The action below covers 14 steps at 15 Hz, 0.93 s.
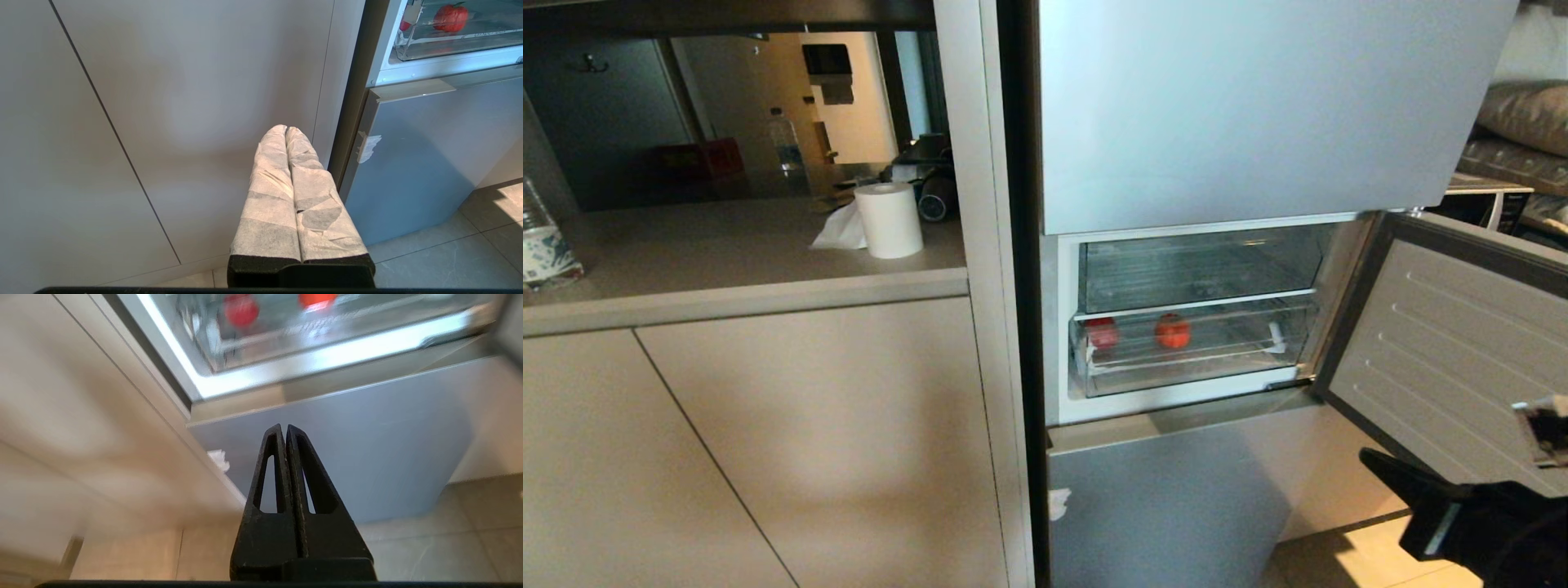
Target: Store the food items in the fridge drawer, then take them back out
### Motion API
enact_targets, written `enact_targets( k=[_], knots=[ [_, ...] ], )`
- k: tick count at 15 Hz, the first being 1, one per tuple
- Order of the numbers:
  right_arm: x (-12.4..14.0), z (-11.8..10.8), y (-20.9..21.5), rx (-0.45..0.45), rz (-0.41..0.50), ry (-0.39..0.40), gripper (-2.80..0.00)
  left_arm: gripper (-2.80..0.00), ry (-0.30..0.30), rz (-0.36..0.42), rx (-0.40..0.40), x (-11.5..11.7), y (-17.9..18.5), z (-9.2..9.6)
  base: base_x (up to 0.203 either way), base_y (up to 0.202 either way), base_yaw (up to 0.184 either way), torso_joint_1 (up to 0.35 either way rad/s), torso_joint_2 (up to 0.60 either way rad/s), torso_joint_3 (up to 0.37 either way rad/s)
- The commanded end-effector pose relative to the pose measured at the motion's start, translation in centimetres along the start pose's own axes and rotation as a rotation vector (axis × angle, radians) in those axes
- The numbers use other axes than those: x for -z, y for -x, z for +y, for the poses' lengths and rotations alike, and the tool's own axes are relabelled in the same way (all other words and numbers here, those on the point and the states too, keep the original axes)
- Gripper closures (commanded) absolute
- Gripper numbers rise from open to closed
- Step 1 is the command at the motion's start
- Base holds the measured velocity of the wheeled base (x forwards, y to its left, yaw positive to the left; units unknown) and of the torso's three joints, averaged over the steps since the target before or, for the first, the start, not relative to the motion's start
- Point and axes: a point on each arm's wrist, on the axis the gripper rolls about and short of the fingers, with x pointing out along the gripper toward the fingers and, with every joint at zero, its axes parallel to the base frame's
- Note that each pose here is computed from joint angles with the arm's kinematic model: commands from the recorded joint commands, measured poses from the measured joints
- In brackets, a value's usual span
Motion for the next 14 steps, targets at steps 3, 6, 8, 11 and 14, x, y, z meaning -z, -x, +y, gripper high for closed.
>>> enact_targets(
  k=[3, 6, 8, 11, 14],
  knots=[
    [-0.3, -1.6, 7.4, 0.043, -0.188, -0.031, 0.00, 0.00, 0.001, 0.000, -0.001, 0.0, 0.0, 0.0, 0.000, 0.000, 0.000, 0.000, 0.00, 0.000],
    [1.2, -2.8, 10.6, 0.090, -0.178, 0.047, 0.00, 0.00, 0.001, 0.000, -0.001, 0.0, 0.0, 0.0, 0.000, 0.000, 0.000, 0.000, 0.00, 0.000],
    [2.5, -3.6, 12.3, 0.147, -0.183, 0.191, 0.00, 0.00, 0.001, 0.000, -0.001, 0.0, 0.0, 0.0, 0.000, 0.000, 0.000, 0.000, 0.00, 0.000],
    [5.1, -4.2, 13.3, 0.249, -0.105, 0.298, 0.00, 0.00, 0.001, 0.000, -0.001, 0.0, 0.0, 0.0, 0.000, 0.000, 0.000, 0.000, 0.00, 0.000],
    [7.2, -4.3, 14.2, 0.207, -0.079, 0.342, 0.00, 0.00, 0.001, 0.000, -0.001, 0.0, 0.0, 0.0, 0.000, 0.000, 0.000, 0.000, 0.00, 0.000]
  ],
)
